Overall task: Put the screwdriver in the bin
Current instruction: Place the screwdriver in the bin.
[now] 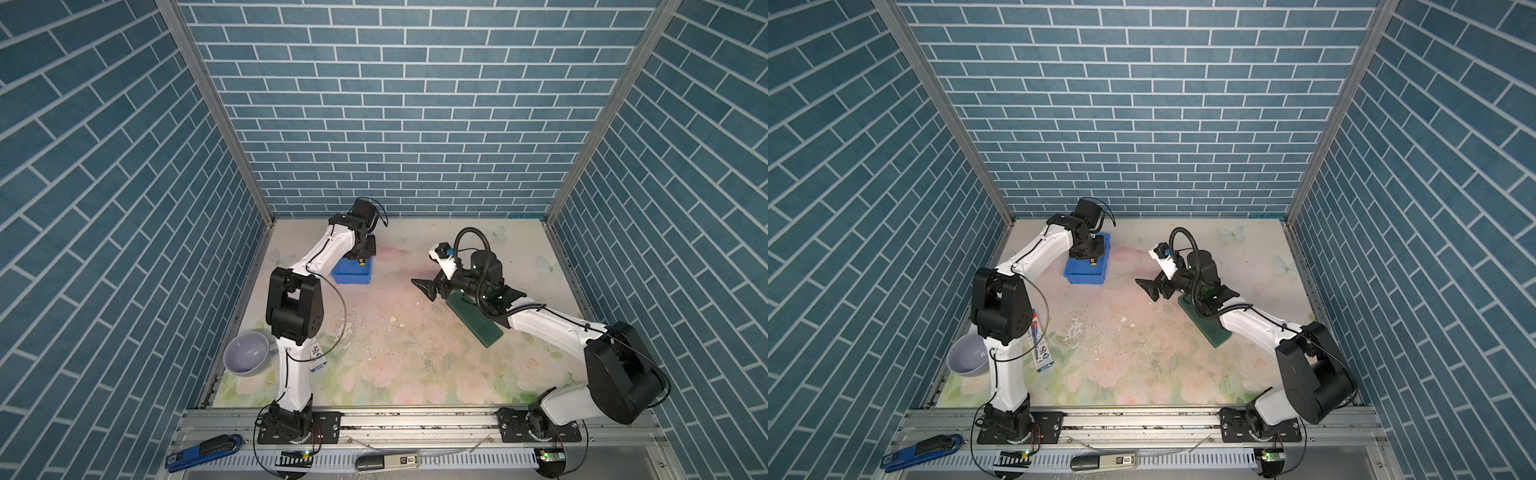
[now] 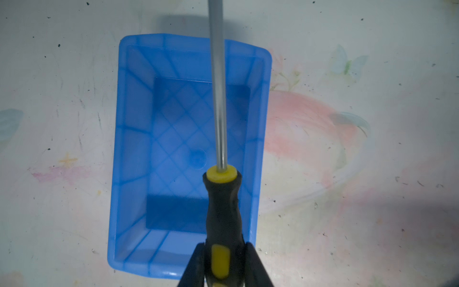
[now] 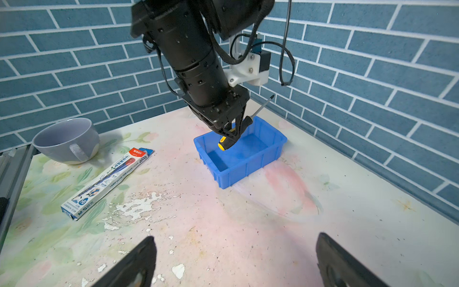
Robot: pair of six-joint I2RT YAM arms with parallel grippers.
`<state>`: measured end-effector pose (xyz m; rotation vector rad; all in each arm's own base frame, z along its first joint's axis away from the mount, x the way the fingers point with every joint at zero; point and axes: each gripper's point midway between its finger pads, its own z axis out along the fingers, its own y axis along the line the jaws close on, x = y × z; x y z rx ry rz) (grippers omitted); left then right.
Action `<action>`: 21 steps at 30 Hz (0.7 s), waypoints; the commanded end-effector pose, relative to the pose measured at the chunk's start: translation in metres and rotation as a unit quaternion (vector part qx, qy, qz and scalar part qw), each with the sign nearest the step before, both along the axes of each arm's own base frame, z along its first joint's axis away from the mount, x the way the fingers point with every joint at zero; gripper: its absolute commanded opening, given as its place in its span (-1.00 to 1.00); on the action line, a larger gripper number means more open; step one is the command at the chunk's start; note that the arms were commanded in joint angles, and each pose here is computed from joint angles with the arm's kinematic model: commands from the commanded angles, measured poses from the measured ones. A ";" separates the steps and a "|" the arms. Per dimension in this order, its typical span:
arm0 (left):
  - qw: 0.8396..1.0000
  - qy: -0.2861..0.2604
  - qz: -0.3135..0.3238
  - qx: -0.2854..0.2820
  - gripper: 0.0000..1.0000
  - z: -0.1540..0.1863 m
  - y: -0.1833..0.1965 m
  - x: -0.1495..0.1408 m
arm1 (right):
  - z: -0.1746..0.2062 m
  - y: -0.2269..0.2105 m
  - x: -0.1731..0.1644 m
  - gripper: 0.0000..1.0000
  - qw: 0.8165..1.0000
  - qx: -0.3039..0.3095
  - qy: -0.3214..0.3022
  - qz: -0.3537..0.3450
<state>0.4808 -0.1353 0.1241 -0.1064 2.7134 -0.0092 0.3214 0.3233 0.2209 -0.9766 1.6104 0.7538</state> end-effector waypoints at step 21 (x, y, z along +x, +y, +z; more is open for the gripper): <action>0.998 0.054 0.015 0.033 0.17 -0.040 0.019 0.015 | 0.026 0.019 0.000 0.98 0.999 0.016 -0.034 0.007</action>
